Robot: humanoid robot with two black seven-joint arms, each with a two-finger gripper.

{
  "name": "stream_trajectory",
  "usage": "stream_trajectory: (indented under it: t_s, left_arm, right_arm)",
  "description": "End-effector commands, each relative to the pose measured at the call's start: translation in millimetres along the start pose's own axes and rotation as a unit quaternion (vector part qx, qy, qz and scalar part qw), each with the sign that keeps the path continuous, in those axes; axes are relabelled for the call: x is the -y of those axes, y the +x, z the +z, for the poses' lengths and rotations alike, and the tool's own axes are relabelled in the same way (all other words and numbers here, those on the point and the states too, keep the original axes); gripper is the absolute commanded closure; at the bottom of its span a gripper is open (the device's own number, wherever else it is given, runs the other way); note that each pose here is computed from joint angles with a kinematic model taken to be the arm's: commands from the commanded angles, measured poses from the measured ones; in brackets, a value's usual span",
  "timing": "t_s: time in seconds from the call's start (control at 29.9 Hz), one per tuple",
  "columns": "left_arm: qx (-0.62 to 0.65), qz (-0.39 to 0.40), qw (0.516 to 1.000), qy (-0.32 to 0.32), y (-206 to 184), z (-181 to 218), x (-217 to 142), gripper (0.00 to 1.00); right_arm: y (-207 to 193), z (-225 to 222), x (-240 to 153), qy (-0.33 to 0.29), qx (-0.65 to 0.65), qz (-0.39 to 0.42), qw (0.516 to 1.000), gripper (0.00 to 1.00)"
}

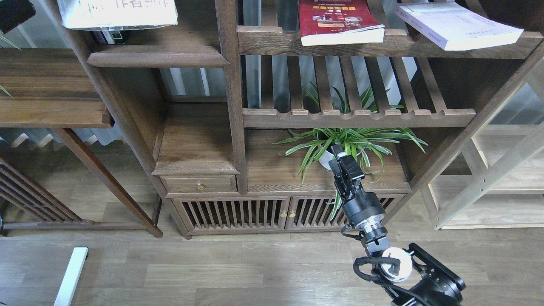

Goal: Organize books on shelf

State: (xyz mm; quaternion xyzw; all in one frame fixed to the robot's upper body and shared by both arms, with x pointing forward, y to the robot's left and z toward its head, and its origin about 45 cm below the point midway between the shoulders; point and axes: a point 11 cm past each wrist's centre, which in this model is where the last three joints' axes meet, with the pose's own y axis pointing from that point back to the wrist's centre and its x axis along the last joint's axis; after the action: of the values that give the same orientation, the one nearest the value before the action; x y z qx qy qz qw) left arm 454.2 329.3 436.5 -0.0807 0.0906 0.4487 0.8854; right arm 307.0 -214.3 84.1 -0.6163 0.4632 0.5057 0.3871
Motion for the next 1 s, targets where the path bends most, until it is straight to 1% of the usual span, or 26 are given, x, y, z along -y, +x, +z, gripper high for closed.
stream_trajectory:
  t_s: [0.0, 0.13, 0.27, 0.43, 0.57, 0.8, 0.97]
  left_arm:
    - [-0.003, 0.008, 1.000, 0.009, 5, -4, 2, 1.00]
    - [-0.004, -0.004, 1.000, 0.006, -3, -2, 12, 1.00]
    - [-0.004, -0.024, 1.000, 0.013, -18, -3, 34, 1.00]
    - [0.001, -0.023, 1.000, 0.018, -20, 2, 46, 1.00]
    - [0.001, -0.009, 1.000, 0.023, -12, 6, 51, 1.00]
    - [-0.019, 0.029, 0.999, 0.019, 13, 2, 47, 1.00]
    - [-0.020, 0.034, 0.999, 0.019, 14, -6, 54, 1.00]
  right_arm:
    - [-8, -2, 9, -0.001, -0.004, -0.012, 1.000, 0.28]
    - [-9, -1, 11, -0.001, -0.003, -0.015, 1.000, 0.28]
    - [-7, -1, 9, 0.000, -0.002, -0.011, 1.000, 0.28]
    - [-6, -3, 7, 0.001, -0.003, -0.009, 1.000, 0.28]
    - [-7, -3, 8, 0.001, -0.003, -0.011, 1.000, 0.28]
    - [-9, -2, 11, 0.003, -0.001, -0.013, 1.000, 0.28]
    - [-9, -2, 12, 0.009, 0.003, -0.014, 1.000, 0.28]
